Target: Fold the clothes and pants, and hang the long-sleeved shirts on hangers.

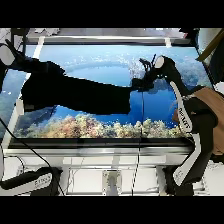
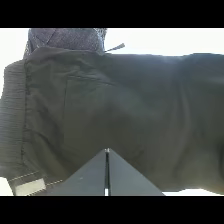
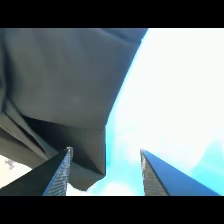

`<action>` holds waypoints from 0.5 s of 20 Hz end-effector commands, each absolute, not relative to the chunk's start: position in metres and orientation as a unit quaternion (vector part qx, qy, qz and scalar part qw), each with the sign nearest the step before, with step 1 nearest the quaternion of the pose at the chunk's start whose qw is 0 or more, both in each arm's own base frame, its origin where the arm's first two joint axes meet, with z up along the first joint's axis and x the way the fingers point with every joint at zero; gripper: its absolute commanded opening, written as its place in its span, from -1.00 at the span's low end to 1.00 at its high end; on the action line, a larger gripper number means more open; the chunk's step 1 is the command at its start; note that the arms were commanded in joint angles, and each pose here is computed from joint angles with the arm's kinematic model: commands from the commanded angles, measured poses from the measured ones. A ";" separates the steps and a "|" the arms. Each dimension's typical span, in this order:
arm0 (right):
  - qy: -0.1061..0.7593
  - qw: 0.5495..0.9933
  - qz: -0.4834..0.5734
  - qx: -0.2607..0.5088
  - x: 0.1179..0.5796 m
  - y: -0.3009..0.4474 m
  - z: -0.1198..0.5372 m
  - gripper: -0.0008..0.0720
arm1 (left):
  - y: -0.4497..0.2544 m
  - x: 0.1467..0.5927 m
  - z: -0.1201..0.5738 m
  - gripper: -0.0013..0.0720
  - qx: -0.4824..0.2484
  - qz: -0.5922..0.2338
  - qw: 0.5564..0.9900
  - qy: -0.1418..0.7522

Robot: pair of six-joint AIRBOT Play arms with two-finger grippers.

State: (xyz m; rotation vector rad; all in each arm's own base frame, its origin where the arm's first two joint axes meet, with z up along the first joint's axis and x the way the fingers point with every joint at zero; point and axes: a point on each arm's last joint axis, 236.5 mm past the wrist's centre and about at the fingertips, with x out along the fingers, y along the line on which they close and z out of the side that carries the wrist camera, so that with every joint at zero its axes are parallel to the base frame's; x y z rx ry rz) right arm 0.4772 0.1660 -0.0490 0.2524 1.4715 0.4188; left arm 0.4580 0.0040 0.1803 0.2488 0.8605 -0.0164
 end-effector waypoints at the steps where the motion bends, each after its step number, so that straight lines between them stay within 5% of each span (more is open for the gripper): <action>1: 0.643 0.719 0.182 0.190 0.485 0.175 -0.070 0.31 | -0.006 0.459 0.175 -0.90 0.102 -0.025 0.901 0.420; 4: 0.610 0.744 0.173 0.211 0.507 0.172 -0.064 0.31 | -0.007 0.458 0.166 -0.90 0.101 -0.027 0.894 0.435; 10: 0.668 0.690 0.165 0.225 0.474 0.164 -0.073 0.26 | -0.013 0.462 0.149 -0.90 0.095 -0.036 0.886 0.452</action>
